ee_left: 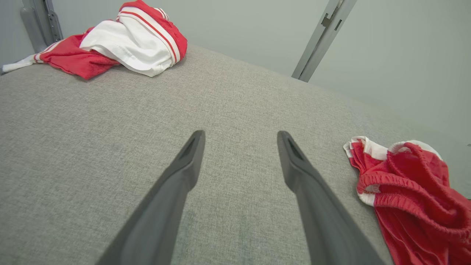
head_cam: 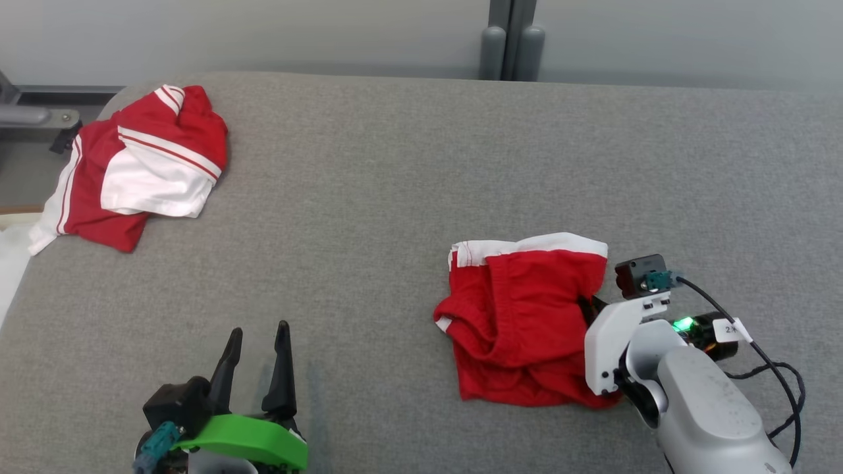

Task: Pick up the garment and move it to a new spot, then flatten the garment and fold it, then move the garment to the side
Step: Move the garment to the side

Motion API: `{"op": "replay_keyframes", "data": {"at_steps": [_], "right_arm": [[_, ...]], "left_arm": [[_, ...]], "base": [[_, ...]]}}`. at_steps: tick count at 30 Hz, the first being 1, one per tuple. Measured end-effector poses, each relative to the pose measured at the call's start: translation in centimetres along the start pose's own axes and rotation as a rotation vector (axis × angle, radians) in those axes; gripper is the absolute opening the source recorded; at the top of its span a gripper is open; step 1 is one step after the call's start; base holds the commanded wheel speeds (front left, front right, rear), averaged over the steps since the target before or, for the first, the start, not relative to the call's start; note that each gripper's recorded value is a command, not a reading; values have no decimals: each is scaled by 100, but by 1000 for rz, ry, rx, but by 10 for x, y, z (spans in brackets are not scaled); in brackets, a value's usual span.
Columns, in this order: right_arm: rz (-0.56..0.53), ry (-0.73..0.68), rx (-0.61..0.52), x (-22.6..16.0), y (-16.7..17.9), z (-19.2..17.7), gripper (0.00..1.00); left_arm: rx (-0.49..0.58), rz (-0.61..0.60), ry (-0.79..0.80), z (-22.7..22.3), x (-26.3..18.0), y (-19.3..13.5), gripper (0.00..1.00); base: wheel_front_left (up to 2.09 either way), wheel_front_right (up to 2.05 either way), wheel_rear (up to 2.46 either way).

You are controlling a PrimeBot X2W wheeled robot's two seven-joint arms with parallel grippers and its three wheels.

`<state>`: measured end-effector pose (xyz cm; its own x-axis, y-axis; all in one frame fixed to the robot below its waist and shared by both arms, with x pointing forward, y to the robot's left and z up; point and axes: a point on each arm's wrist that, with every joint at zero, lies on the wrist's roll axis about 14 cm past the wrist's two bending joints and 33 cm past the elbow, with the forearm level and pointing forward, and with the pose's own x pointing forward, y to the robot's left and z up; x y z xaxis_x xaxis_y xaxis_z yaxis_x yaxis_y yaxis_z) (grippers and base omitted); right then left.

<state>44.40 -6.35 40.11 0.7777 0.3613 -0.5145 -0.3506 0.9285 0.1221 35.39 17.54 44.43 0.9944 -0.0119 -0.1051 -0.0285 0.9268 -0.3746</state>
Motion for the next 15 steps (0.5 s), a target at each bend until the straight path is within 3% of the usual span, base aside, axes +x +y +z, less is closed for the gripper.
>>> {"op": "replay_keyframes", "data": {"at_steps": [8,15], "right_arm": [[-83,-158,-69,-11,-38,47,0],[-288,-256,-91,-49,-127,80,0]], "left_arm": [[17,-85,9,-2,20,-26,100],[49,-210,9,-3,51,-64,100]], "base": [[0,0,0],[0,0,0]]}}
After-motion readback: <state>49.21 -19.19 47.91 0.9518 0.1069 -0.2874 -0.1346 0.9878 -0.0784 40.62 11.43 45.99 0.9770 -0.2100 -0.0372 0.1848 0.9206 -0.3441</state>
